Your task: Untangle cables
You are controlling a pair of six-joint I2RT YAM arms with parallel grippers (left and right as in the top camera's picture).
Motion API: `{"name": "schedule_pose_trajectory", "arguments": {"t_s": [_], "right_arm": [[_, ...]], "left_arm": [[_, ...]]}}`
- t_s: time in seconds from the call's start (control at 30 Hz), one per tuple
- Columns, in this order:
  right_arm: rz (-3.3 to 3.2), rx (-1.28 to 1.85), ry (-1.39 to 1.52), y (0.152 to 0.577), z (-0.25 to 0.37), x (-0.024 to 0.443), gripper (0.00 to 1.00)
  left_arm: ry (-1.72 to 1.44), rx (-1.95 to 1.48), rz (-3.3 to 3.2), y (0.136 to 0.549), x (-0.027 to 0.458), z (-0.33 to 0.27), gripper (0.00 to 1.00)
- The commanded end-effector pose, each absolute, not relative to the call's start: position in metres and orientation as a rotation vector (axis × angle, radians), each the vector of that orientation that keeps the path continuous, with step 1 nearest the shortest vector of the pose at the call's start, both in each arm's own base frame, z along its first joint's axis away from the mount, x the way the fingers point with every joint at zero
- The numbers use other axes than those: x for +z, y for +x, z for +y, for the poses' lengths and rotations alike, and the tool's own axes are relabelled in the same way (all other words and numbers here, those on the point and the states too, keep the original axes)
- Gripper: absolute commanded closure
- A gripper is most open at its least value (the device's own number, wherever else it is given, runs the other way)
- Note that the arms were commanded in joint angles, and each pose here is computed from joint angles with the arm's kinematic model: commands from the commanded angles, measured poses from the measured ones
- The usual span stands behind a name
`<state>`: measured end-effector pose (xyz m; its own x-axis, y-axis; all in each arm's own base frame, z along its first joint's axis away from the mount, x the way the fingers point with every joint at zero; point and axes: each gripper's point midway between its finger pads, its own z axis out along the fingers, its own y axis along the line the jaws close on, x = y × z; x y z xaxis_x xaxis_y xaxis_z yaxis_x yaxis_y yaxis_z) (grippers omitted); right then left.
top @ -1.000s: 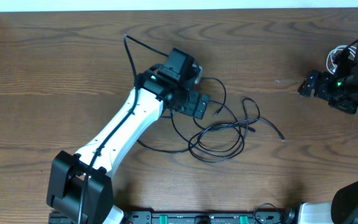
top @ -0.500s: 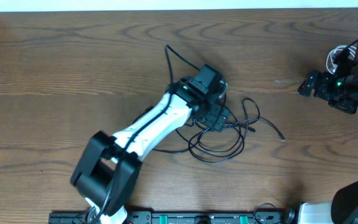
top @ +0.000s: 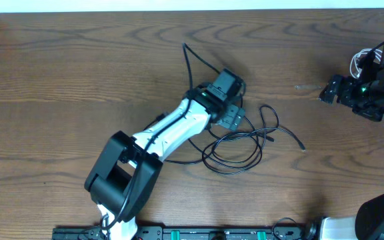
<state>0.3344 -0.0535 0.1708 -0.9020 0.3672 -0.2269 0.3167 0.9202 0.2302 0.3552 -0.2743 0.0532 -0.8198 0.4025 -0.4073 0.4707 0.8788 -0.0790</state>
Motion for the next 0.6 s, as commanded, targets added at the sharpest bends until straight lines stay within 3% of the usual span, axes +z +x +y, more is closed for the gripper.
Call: {"name": "schedule_pose_trajectory", "arguments": {"t_s": [0.0,0.33,0.43,0.57], "right_arm": [[2.819,0.281,0.507,0.334,-0.050,0.169,0.01],[2.820,0.281,0.502,0.335,-0.050,0.168,0.01],[2.821,0.282,0.502,0.335,-0.049,0.168,0.01],[2.822,0.282,0.503,0.335,-0.049,0.168,0.01]], "left_arm": [[0.380,-0.132,2.727,0.380,0.046,-0.226,0.11],[0.131,-0.038,2.872,0.383,0.029,-0.156,0.12],[0.135,-0.020,2.905,0.378,0.022,-0.154,0.20],[0.135,-0.007,2.927,0.377,0.009,-0.153,0.22]]}}
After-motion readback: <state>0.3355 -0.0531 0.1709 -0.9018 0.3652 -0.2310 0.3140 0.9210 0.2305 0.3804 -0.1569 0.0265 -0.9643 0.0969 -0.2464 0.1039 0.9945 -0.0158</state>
